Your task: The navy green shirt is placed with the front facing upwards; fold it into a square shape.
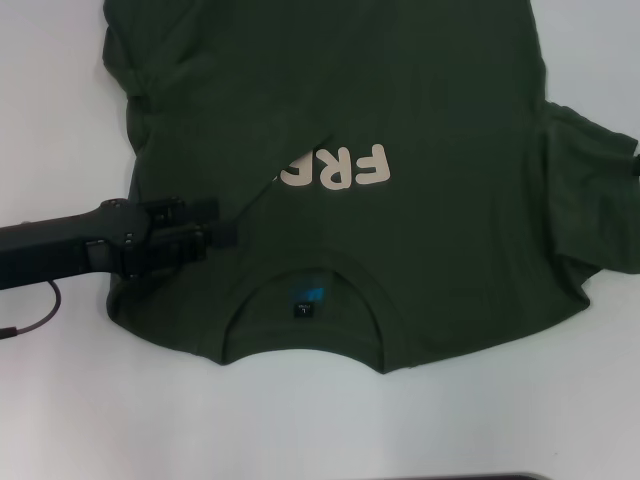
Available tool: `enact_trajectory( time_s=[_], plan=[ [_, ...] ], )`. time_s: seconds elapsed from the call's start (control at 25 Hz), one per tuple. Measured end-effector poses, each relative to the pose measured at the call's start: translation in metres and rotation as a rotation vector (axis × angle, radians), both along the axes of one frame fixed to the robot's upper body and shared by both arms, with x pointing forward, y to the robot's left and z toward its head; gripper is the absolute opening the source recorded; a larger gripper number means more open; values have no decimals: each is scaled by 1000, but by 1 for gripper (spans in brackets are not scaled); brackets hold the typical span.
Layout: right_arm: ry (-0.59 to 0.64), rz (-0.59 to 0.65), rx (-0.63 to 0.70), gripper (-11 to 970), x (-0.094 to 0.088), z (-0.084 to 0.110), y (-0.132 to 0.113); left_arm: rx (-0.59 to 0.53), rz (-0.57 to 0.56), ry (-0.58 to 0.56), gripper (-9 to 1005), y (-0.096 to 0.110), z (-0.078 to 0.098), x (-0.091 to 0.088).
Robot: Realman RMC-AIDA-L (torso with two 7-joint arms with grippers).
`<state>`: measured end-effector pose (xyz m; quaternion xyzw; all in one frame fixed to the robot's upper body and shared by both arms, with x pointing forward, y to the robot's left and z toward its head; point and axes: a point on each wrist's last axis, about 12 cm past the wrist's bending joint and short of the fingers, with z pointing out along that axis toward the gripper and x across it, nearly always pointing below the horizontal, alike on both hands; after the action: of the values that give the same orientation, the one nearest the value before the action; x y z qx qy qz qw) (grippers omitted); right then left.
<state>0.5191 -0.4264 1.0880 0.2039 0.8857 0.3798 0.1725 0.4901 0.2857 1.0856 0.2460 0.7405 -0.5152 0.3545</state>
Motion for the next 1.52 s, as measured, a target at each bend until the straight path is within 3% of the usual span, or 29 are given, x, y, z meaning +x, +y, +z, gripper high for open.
enact_trajectory(
  time_s=[1.52],
  plan=[
    [20,-37,-11,791,16,-13,16,-28,21,-10,583,-4,-1,3]
  ],
)
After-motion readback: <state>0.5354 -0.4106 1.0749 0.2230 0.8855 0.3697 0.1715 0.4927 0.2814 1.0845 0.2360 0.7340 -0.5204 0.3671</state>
